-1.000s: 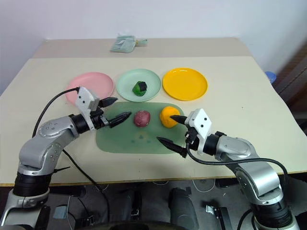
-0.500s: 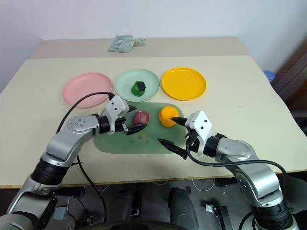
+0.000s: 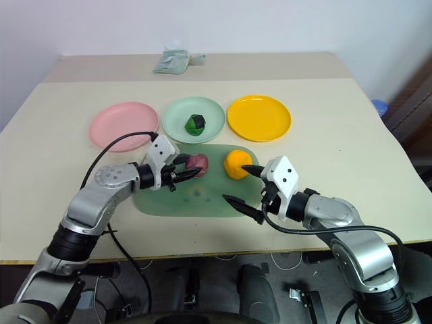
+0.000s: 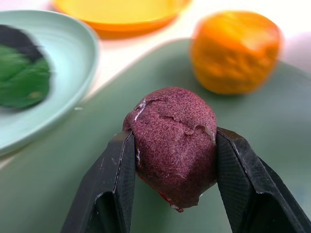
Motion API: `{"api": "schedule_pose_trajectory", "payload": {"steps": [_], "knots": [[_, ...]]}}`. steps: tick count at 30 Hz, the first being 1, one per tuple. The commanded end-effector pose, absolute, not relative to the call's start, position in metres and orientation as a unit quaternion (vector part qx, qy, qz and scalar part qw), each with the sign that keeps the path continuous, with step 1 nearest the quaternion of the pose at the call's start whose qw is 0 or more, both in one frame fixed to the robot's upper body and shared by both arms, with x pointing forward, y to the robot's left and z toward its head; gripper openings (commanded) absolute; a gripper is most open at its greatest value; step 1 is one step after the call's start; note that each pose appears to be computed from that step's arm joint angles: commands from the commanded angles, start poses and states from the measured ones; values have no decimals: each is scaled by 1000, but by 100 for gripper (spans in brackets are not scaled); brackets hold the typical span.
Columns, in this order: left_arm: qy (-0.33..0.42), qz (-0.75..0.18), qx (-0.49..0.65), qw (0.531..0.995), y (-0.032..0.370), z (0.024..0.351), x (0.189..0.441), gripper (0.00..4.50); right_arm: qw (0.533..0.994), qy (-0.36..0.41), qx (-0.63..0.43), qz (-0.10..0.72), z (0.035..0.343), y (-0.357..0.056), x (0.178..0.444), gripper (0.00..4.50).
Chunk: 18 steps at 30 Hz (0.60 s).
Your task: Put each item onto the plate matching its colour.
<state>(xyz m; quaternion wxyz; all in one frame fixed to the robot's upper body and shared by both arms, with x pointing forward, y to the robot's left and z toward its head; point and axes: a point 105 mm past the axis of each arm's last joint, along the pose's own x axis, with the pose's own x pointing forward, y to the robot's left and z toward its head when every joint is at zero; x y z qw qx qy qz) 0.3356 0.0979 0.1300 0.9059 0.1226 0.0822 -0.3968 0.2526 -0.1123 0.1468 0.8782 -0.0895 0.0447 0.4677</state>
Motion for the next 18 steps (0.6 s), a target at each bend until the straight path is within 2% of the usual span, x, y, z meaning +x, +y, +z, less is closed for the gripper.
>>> {"api": "schedule_pose_trajectory", "payload": {"steps": [1, 3, 8, 12, 16, 18], "knots": [[6, -276, 94, 956, 125, 167, 355, 198, 874, 12, -97, 475, 160, -108, 251, 450], [-3, -165, 78, 983, 153, 174, 370, 198, 874, 11, -97, 475, 161, -108, 252, 450], [1, 18, 65, 998, 205, 176, 385, 198, 872, 11, -94, 481, 159, -105, 254, 450], [18, 100, 55, 993, 233, 173, 392, 198, 868, 9, -93, 487, 159, -102, 257, 450], [29, 132, 46, 990, 245, 170, 398, 198, 868, 6, -94, 487, 159, -102, 260, 450], [30, 129, 39, 990, 246, 170, 399, 275, 868, 5, -95, 487, 159, -101, 260, 450]]}}
